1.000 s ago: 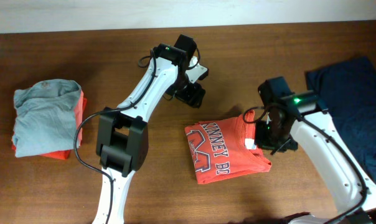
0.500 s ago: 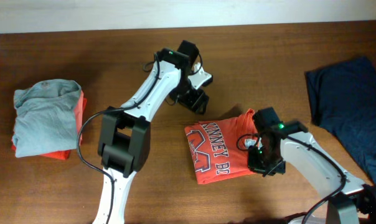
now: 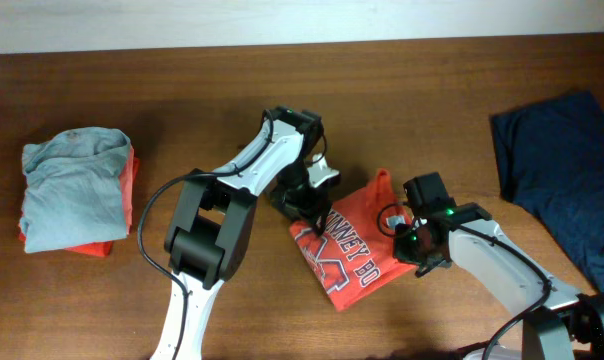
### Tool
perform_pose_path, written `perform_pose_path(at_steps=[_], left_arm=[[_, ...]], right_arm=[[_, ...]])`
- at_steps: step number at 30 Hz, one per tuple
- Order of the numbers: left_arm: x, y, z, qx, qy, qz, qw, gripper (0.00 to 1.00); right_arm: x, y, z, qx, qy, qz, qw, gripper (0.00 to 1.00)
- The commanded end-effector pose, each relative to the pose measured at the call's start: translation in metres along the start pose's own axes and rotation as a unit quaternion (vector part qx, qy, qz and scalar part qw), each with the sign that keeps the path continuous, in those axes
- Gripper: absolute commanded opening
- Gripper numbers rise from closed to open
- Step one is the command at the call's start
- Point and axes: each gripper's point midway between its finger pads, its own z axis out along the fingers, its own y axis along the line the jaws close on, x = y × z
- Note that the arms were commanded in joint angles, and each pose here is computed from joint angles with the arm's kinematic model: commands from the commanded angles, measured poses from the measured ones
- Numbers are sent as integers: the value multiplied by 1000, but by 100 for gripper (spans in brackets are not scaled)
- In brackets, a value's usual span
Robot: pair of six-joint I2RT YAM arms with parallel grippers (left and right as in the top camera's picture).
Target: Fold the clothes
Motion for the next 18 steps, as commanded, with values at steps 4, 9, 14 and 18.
perform_pose_path(at_steps=[4, 9, 14, 18], left_arm=[[30, -4, 16, 20, 61, -47, 997, 51], [31, -5, 16, 19, 62, -72, 995, 47], [17, -4, 2, 7, 16, -53, 998, 48], [0, -7, -33, -8, -62, -29, 998, 53]], right_arm=[[-40, -17, -3, 62, -90, -39, 993, 24], [-62, -12, -8, 58, -133, -88, 985, 29], [-62, -16, -8, 55, -128, -77, 987, 36], [-56, -23, -11, 62, -110, -70, 990, 40]])
